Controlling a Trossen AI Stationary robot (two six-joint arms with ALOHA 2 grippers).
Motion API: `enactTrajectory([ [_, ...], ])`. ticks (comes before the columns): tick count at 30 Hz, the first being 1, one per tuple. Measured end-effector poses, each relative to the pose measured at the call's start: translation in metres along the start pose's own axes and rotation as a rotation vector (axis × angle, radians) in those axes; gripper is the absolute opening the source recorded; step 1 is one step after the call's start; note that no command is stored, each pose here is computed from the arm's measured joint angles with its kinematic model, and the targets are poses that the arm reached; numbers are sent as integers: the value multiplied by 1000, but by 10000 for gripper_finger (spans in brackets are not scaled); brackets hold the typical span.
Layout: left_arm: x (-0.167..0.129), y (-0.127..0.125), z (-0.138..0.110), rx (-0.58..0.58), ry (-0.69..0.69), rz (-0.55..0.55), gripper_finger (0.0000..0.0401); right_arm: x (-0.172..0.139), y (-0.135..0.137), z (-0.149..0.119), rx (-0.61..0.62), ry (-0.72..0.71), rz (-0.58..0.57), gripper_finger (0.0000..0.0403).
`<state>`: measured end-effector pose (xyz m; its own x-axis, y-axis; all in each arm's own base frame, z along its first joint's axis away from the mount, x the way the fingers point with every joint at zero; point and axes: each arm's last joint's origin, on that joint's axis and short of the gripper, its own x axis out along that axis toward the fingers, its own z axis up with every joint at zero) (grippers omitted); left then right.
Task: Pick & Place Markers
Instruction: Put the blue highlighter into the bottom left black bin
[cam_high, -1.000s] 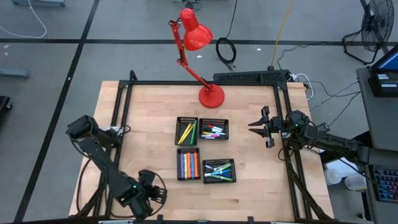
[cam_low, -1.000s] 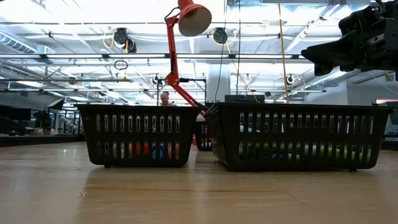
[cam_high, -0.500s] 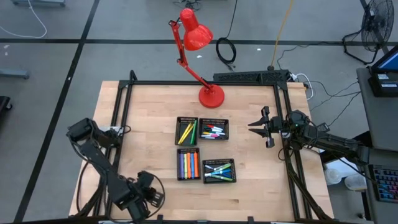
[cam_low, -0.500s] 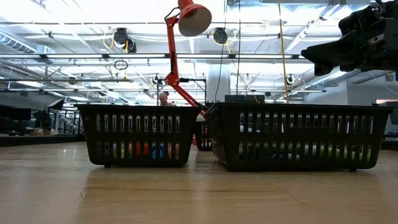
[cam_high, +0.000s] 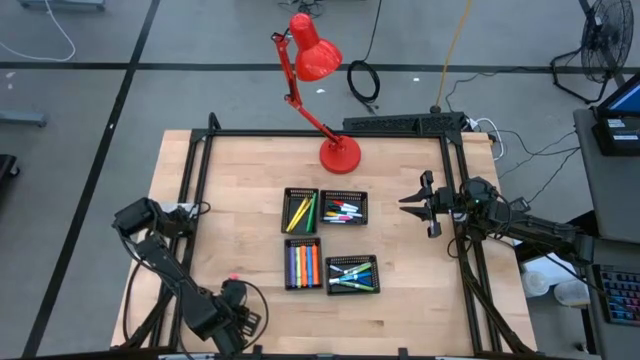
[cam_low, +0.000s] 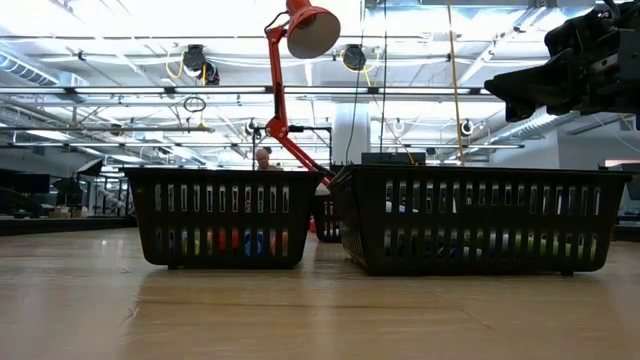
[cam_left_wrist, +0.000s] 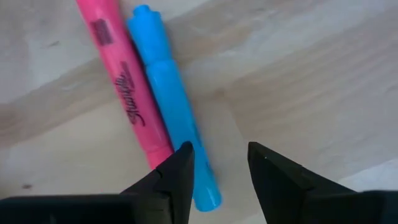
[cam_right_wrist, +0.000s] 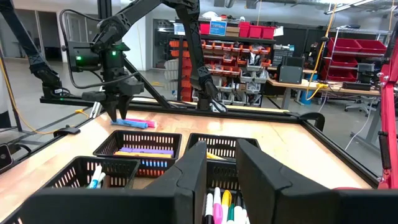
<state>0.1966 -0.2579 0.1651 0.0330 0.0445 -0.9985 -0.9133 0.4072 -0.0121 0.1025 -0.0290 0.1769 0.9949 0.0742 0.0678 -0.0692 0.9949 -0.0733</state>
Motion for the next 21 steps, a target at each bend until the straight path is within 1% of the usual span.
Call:
enactTrajectory([
  [7, 0, 5, 3, -42, -32, 55, 157, 0, 0, 0, 0, 0, 0, 77],
  [14, 11, 5, 3, -67, -27, -5, 157, 0, 0, 0, 0, 0, 0, 77],
  [21, 28, 12, 6, -86, -18, -22, 157, 0, 0, 0, 0, 0, 0, 77],
])
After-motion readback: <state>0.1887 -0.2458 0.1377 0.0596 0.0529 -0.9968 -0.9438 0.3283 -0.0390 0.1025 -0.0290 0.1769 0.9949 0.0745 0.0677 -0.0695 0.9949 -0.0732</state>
